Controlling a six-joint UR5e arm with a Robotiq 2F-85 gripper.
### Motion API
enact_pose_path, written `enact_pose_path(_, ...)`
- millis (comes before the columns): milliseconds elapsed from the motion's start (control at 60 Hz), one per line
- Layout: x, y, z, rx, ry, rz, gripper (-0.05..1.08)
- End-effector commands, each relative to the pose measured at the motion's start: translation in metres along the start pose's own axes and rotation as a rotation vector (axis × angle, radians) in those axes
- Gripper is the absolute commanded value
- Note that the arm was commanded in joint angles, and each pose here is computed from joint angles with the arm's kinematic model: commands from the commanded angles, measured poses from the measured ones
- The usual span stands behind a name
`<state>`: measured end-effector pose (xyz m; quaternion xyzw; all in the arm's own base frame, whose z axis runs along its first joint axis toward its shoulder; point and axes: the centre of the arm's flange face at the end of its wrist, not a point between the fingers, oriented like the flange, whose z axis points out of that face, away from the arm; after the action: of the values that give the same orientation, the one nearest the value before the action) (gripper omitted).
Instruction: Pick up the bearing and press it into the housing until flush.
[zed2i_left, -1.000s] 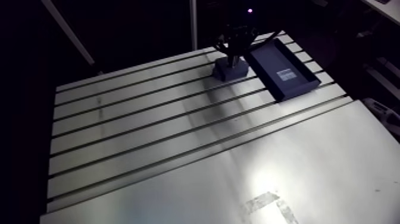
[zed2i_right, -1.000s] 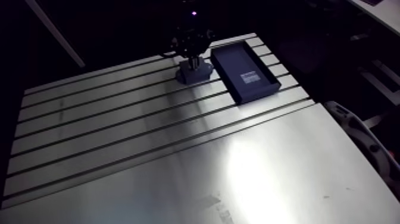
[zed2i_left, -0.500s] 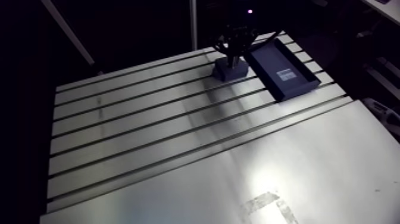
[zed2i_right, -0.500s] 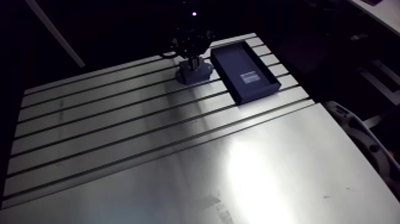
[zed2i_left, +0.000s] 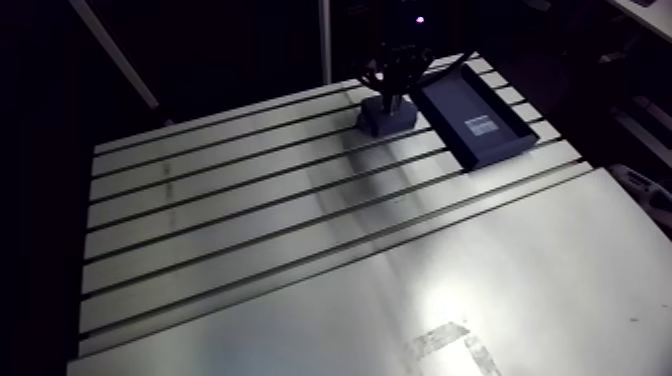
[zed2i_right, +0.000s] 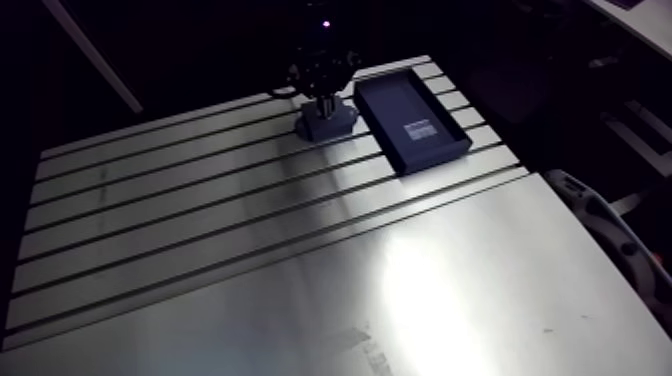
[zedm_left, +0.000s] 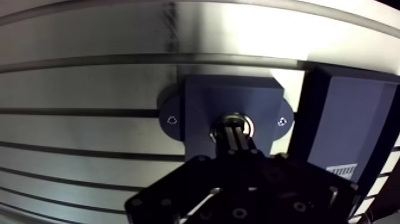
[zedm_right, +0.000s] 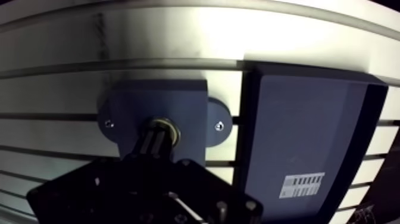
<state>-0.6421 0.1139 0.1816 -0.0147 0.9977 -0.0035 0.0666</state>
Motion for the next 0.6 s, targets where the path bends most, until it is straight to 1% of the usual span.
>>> enact_pose_path(17, 0.000, 0.001, 0.000, -0.001, 0.000, 0.001, 1.08)
enact_pose_path(417, 0.000, 0.001, -0.005, 0.000, 0.009, 0.002, 1.08)
enact_pose_path(600, 0.000, 0.000, -0.012, -0.005, 0.017, 0.001, 1.08)
